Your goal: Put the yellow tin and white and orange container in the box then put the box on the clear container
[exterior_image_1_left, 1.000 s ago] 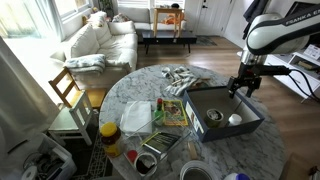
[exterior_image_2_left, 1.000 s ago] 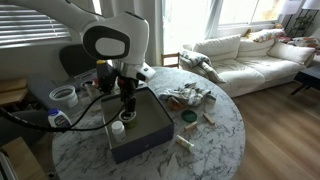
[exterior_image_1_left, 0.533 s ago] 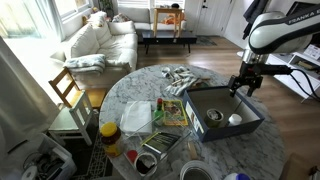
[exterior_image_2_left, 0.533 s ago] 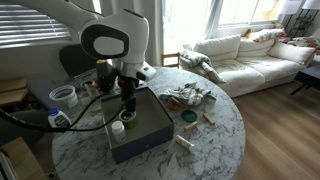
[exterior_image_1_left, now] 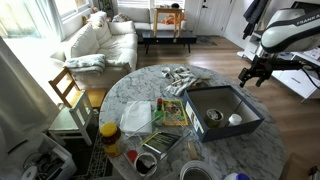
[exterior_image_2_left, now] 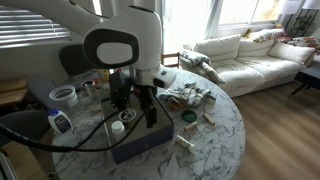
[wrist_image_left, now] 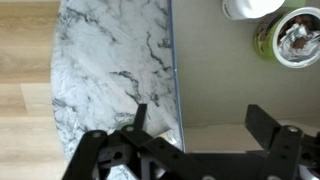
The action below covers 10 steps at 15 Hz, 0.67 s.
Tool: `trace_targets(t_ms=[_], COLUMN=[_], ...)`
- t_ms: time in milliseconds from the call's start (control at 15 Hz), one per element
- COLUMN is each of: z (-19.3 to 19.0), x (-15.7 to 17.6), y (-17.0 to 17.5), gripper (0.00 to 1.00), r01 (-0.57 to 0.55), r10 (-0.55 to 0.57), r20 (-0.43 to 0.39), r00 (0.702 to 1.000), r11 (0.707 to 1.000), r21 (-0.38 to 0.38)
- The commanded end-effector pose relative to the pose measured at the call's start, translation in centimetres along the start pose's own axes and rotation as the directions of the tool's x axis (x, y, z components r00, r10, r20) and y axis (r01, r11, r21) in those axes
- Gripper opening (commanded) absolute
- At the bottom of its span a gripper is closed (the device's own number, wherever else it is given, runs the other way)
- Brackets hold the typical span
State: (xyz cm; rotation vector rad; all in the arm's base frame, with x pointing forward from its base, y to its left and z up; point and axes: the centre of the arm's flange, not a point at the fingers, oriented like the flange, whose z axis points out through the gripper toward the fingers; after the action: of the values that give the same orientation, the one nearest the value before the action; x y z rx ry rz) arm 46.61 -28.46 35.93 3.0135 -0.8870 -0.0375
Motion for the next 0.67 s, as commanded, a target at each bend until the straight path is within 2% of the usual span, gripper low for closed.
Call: trace_targets(t_ms=[0, 267, 333, 400, 600], z=[3.1, 6.3, 7.1, 5.1, 6.4], x=[0.2, -0.4, -0.5, -0.1, -0.3], y=[1.8, 1.7, 1.8, 1.4, 1.3], gripper=[1.00, 1.00, 1.00, 1.00, 1.00], r01=[0.044, 0.051, 0.044, 0.037, 0.033], r10=[-0.042, -0.044, -0.036, -0.032, -0.028], r20=[-0.046, -0.069, -0.069, -0.059, -0.053], r00=[0.998, 0.997, 0.997, 0.998, 0.998], r11=[0.998, 0.992, 0.992, 0.995, 0.995], r21=[0.046, 0.116, 0.118, 0.091, 0.097])
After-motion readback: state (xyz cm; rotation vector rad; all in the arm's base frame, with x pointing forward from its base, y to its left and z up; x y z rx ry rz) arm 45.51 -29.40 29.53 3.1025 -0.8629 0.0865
